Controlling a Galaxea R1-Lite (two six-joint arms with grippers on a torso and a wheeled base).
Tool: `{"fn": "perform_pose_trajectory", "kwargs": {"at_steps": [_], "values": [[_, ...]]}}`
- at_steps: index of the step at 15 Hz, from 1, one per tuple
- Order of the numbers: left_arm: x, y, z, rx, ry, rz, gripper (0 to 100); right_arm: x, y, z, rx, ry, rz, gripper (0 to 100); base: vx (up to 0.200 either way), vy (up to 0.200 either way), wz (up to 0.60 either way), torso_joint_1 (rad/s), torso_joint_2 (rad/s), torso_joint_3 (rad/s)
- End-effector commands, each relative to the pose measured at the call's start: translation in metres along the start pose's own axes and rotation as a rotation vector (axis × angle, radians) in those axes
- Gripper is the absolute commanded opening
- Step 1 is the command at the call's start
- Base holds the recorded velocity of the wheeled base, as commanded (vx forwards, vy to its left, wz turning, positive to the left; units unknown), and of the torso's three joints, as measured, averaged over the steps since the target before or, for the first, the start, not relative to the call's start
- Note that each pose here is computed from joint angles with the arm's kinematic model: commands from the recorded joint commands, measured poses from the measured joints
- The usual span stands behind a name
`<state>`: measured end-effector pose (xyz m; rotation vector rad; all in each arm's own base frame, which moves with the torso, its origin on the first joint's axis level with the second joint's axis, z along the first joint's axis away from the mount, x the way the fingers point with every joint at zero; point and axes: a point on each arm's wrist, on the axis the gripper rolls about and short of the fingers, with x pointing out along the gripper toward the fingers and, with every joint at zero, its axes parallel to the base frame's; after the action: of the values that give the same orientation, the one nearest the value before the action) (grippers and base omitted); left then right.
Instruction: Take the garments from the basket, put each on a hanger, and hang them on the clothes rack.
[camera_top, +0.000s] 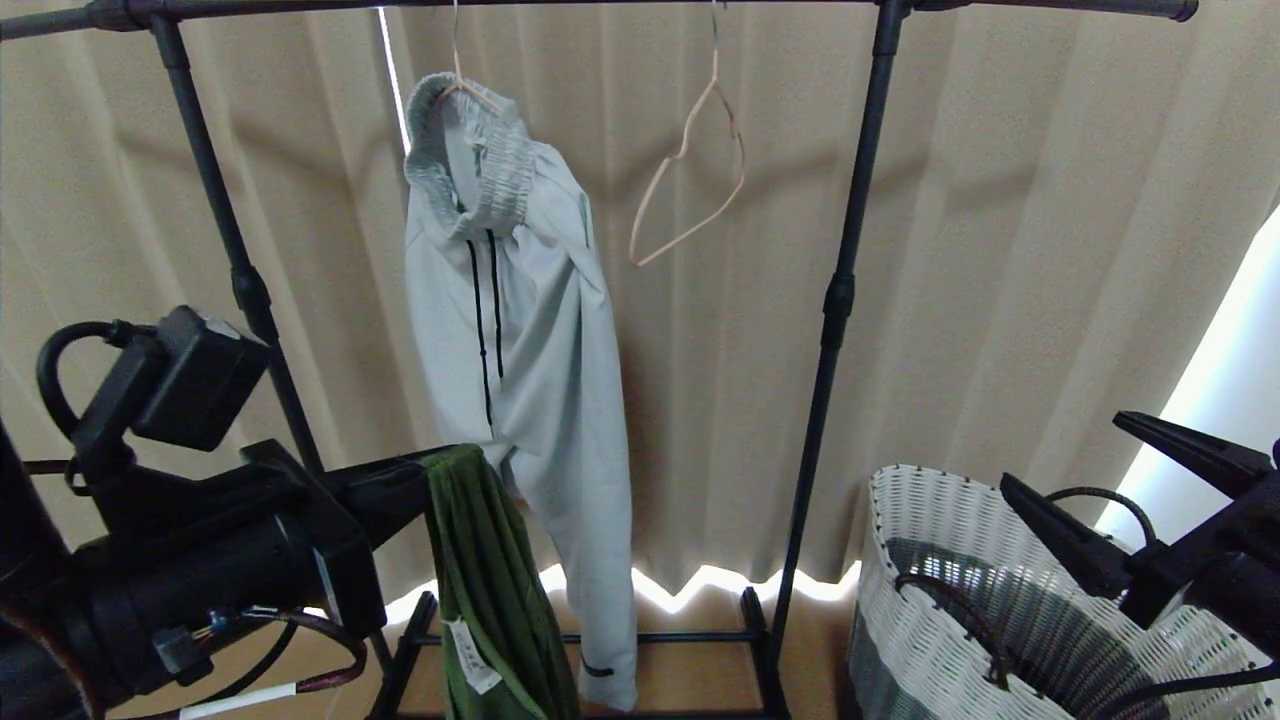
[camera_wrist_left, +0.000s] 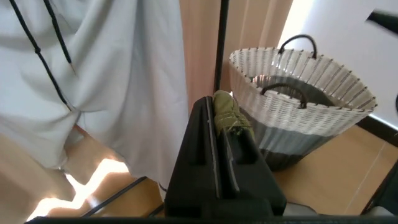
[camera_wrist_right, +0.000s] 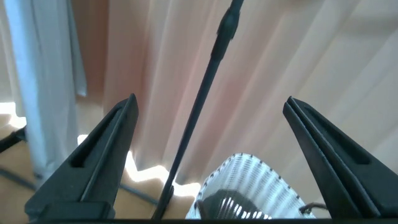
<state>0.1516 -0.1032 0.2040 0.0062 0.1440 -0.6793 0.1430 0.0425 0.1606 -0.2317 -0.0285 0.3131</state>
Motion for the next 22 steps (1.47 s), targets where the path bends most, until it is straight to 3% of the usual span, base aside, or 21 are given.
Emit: {"fn": "perform_pose_trajectory", "kwargs": {"at_steps": [1, 2, 5, 9, 11, 16, 19, 22], "values": [[-0.016, -0.003, 0.006, 0.004, -0.054, -0.008, 0, -0.004, 0.0, -0.001, 0.001, -0.002, 0.002, 100, 0.0, 0.0, 0.0, 0.0, 0.0, 0.0], [-0.028, -0.004, 0.011, 0.006, -0.092, -0.006, 0, -0.006, 0.001, -0.003, 0.003, 0.002, 0.003, 100, 0.0, 0.0, 0.0, 0.0, 0.0, 0.0], [-0.035, -0.004, 0.015, 0.008, -0.123, 0.001, 0, -0.005, 0.001, -0.004, 0.006, 0.01, 0.011, 100, 0.0, 0.0, 0.0, 0.0, 0.0, 0.0], [-0.028, 0.002, 0.012, 0.005, -0.098, 0.029, 0, -0.002, 0.003, -0.005, 0.006, 0.009, 0.087, 100, 0.0, 0.0, 0.0, 0.0, 0.0, 0.0], [-0.028, 0.008, 0.012, 0.001, -0.095, 0.066, 0, -0.002, 0.002, -0.006, 0.003, 0.015, 0.08, 100, 0.0, 0.0, 0.0, 0.0, 0.0, 0.0], [-0.011, 0.009, 0.005, 0.001, -0.043, 0.055, 0, 0.005, -0.001, -0.01, 0.006, 0.043, 0.062, 100, 0.0, 0.0, 0.0, 0.0, 0.0, 0.0], [-0.004, 0.006, 0.004, -0.002, -0.063, 0.037, 0, 0.005, -0.003, -0.01, 0.006, 0.045, 0.045, 100, 0.0, 0.0, 0.0, 0.0, 0.0, 0.0], [-0.007, 0.006, -0.005, 0.009, -0.037, 0.037, 0, 0.005, -0.005, -0.011, 0.008, 0.051, 0.035, 100, 0.0, 0.0, 0.0, 0.069, -0.25, -0.189]]}}
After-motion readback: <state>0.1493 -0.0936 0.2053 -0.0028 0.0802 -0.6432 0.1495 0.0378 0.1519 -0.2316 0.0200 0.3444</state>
